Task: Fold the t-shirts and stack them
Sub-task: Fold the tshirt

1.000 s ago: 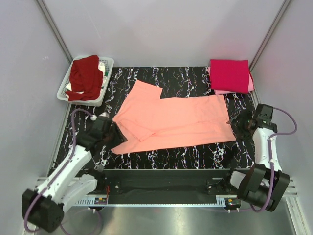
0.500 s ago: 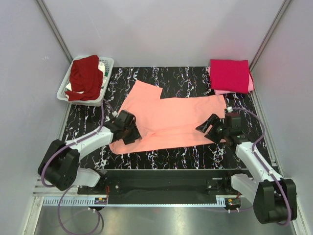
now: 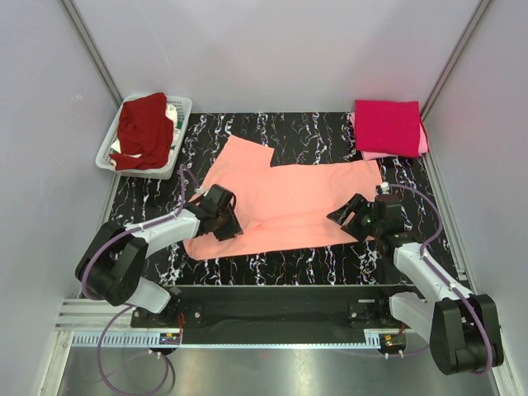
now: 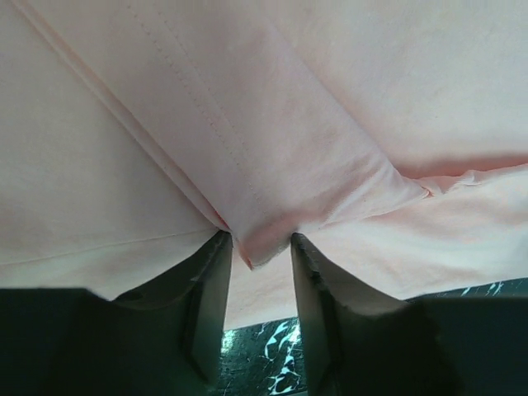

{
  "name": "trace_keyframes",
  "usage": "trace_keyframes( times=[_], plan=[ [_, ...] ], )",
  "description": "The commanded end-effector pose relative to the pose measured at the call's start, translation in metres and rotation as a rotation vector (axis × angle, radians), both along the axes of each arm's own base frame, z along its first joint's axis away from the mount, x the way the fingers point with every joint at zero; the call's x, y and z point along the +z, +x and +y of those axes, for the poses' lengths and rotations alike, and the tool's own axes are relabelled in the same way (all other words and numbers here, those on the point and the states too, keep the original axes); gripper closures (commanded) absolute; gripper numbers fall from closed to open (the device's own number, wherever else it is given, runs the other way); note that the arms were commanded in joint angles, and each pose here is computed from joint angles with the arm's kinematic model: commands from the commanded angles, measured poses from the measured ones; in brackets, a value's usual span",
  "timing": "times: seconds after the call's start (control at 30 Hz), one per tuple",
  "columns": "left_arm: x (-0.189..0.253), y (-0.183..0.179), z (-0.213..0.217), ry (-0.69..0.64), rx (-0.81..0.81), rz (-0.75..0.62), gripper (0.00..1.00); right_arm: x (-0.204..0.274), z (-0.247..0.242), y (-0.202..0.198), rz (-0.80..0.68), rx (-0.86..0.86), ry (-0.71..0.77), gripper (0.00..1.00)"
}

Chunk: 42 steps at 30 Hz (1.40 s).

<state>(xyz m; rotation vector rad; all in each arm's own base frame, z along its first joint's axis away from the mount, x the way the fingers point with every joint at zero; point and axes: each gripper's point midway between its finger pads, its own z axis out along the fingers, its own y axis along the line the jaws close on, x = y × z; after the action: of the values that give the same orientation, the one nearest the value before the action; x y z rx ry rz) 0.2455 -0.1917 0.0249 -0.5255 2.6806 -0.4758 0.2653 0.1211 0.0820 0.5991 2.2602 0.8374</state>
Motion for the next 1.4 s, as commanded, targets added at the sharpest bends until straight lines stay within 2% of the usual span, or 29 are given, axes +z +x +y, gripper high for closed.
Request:
trace_keyframes(
  times=[0.0,0.03,0.1,0.13,0.27,0.47,0.57,0.7,0.73,0.77,0.83,0.9,0.93,1.03,1.17,1.2,1.23,1.33,1.37],
  plan=[
    [0.019,0.025,-0.015,-0.038,0.001,-0.082,0.64,0.008,0.002,0.01,-0.047,-0.007,0.003,0.24],
    [0.016,0.024,-0.015,-0.033,-0.002,-0.075,0.72,0.007,0.002,0.01,-0.043,-0.006,0.001,0.24],
    [0.017,0.027,-0.018,-0.033,-0.009,-0.077,0.79,0.006,0.002,0.01,-0.038,-0.005,0.002,0.24],
    [0.015,0.027,-0.019,-0.031,-0.013,-0.074,0.86,0.005,0.002,0.01,-0.035,-0.005,0.001,0.24],
    [0.02,0.028,-0.018,-0.01,-0.023,-0.067,1.0,0.003,0.003,0.009,-0.028,0.001,0.003,0.24],
    [0.05,0.052,-0.003,0.123,-0.045,-0.109,0.99,0.005,0.005,0.013,-0.043,0.013,0.009,0.24],
    [0.062,0.075,-0.003,0.159,-0.067,-0.115,0.97,0.004,0.006,0.014,-0.036,0.014,0.009,0.24],
    [0.062,0.11,-0.006,0.177,-0.097,-0.115,0.89,0.003,0.006,0.014,-0.035,0.017,0.01,0.24],
    [0.058,0.126,-0.011,0.169,-0.128,-0.108,0.8,0.003,0.007,0.014,-0.034,0.021,0.01,0.24],
    [0.053,0.128,-0.011,0.178,-0.147,-0.078,0.77,0.003,0.006,0.014,-0.035,0.018,0.009,0.24],
    [0.052,0.145,-0.012,0.195,-0.164,-0.063,0.75,0.003,0.006,0.013,-0.033,0.019,0.01,0.24],
    [0.056,0.148,-0.01,0.218,-0.177,-0.062,0.7,0.004,0.007,0.014,-0.037,0.022,0.012,0.24],
    [0.065,0.148,-0.01,0.212,-0.177,-0.084,0.59,0.003,0.007,0.013,-0.035,0.024,0.012,0.24],
    [0.086,0.142,0.0,0.226,-0.168,-0.132,0.47,0.003,0.007,0.013,-0.037,0.023,0.013,0.24],
    [0.104,0.118,0.022,0.261,-0.13,-0.161,0.42,0.009,0.004,0.015,-0.047,0.001,0.007,0.23],
    [0.107,0.111,0.025,0.259,-0.127,-0.171,0.42,0.001,-0.002,0.006,0.013,-0.015,-0.023,0.23],
    [0.112,0.096,0.033,0.254,-0.118,-0.184,0.42,0.009,-0.008,0.009,0.012,-0.041,-0.047,0.23],
    [0.114,0.07,0.047,0.223,-0.086,-0.215,0.42,0.014,-0.062,0.006,0.081,-0.273,-0.253,0.23],
    [0.113,0.063,0.05,0.212,-0.08,-0.221,0.42,0.015,-0.07,0.003,0.102,-0.291,-0.279,0.24]
  ],
)
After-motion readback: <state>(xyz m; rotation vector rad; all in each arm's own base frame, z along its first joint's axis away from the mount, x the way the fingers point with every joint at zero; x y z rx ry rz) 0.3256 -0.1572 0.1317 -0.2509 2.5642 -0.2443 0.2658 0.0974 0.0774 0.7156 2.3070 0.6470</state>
